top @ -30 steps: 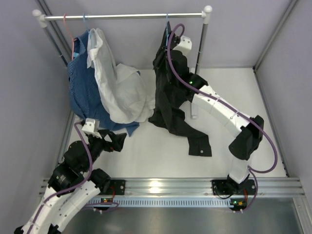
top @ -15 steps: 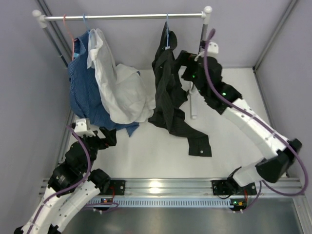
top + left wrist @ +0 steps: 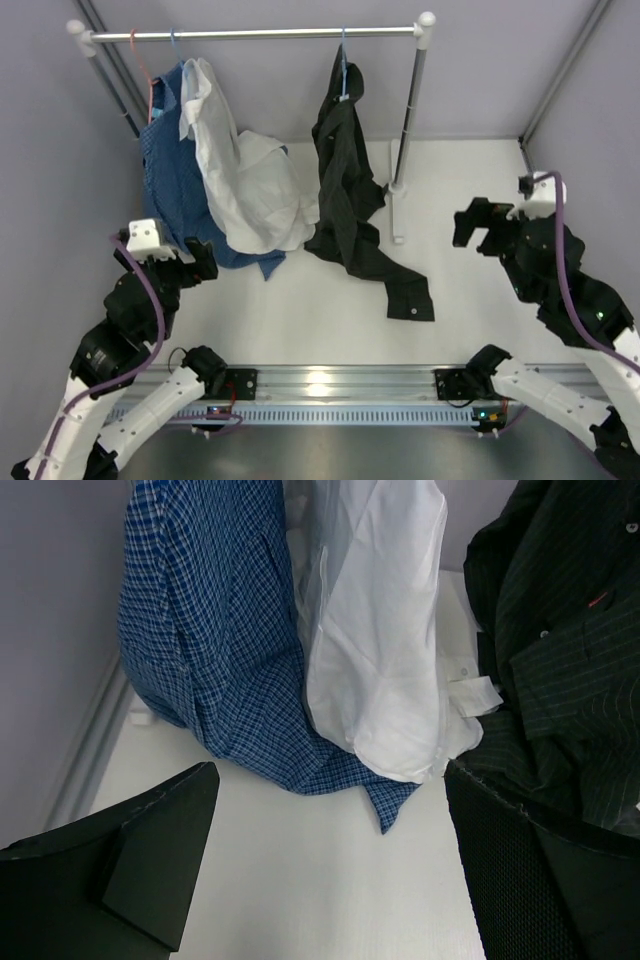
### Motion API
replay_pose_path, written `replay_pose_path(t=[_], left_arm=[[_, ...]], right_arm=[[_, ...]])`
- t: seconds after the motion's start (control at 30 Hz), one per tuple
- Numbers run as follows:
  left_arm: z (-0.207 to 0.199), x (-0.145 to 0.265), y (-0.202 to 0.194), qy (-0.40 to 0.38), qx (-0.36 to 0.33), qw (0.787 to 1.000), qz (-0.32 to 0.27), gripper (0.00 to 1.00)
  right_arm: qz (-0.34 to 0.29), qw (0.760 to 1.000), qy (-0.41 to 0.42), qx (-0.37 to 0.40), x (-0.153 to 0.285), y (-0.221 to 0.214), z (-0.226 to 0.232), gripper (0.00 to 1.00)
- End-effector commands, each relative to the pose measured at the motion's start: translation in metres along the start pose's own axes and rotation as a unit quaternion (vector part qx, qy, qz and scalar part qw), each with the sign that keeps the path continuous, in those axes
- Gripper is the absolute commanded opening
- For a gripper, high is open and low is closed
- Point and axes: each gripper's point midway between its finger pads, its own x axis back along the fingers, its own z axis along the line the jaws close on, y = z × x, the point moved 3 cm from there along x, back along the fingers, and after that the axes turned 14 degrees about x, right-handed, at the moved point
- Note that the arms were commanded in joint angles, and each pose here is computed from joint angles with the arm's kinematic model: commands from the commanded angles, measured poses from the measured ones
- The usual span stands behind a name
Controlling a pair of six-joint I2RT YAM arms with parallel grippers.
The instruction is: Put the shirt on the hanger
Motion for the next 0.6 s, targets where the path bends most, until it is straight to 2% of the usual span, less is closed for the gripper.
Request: replay_pose_path(t=[0.0,0.03,0.1,0.23,0.33,0.43,0.57], left_arm=[[-0.002,-0.002,0.016,0.019,-0.059,0.998,0.009,0.98],[-0.008,-0.012,0.009,0.030,-0.081,0.996,0.036,0.98],[-0.013,-0.016,0.012,0.041,-0.080,0.995,0.047,0.98],[-0.023,-0.025,0.021,0.042,-0.061,0.997,0.023,0.98],[-0.017,-0.031,0.015,0.064,-0.077,0.995,0.020,0.98],[-0.021,-0.034,0.012,0.050,-0.063,0.997,0.016,0.98],[-0.026,-0.049,-0.012,0.057,-0.058,0.996,0.043,0.98]], right_arm=[[0.057,0.997,-0.053,0.022,0.021,-0.039,-0.029,0.99],[0.066,0.996,-0.056,0.023,0.024,-0.044,-0.032,0.99],[0.090,0.994,-0.061,0.025,0.030,-0.058,-0.036,0.99],[0.095,0.991,-0.092,0.031,0.038,-0.063,-0.049,1.00],[0.086,0.989,-0.111,0.039,0.046,-0.058,-0.061,0.99],[0.080,0.988,-0.121,0.046,0.053,-0.057,-0.069,0.99],[0.085,0.989,-0.117,0.043,0.051,-0.062,-0.066,0.99]])
